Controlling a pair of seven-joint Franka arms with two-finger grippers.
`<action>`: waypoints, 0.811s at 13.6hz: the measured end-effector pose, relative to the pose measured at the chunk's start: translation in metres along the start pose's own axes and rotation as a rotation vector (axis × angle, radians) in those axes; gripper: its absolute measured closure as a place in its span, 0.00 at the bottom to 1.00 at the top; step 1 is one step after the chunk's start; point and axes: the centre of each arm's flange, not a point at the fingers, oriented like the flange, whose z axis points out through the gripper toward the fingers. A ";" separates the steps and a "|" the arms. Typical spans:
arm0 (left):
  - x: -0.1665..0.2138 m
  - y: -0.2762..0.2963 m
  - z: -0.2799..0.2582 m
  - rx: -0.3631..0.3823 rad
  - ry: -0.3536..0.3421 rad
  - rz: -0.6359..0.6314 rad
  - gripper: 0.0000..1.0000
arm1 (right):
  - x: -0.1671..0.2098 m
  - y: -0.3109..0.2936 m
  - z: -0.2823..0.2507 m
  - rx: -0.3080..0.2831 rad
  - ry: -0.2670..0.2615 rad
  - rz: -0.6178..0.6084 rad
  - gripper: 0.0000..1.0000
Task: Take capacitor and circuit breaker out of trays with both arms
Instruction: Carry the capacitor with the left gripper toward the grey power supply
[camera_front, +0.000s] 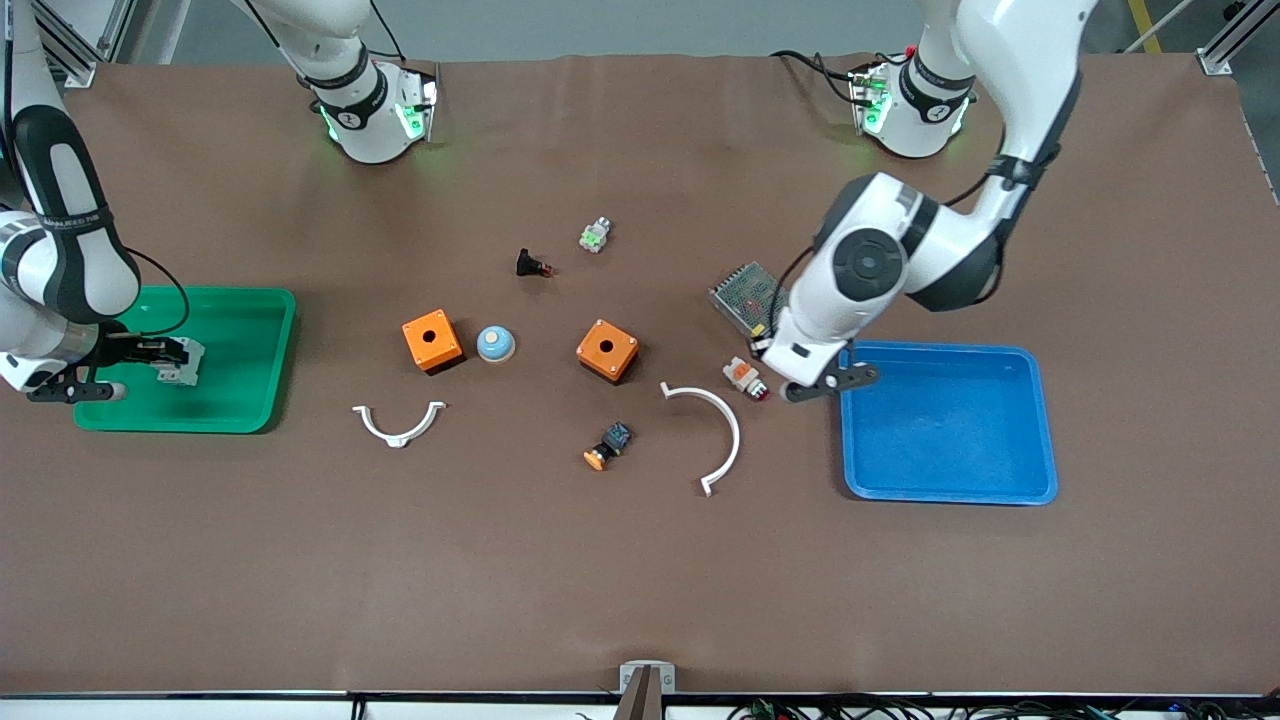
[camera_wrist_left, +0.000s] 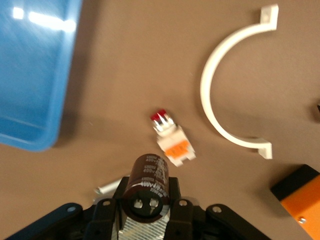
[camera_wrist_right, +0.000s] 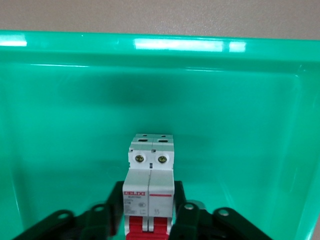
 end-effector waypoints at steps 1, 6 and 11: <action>-0.009 0.010 0.006 0.000 -0.002 -0.018 0.66 | 0.000 0.000 0.000 0.000 0.000 0.000 0.60; -0.043 0.048 0.048 -0.019 0.012 -0.095 0.66 | 0.006 -0.007 -0.019 0.023 -0.043 -0.008 0.60; -0.063 0.067 0.100 -0.012 0.026 -0.149 0.66 | 0.055 -0.086 -0.117 0.027 -0.095 0.036 0.60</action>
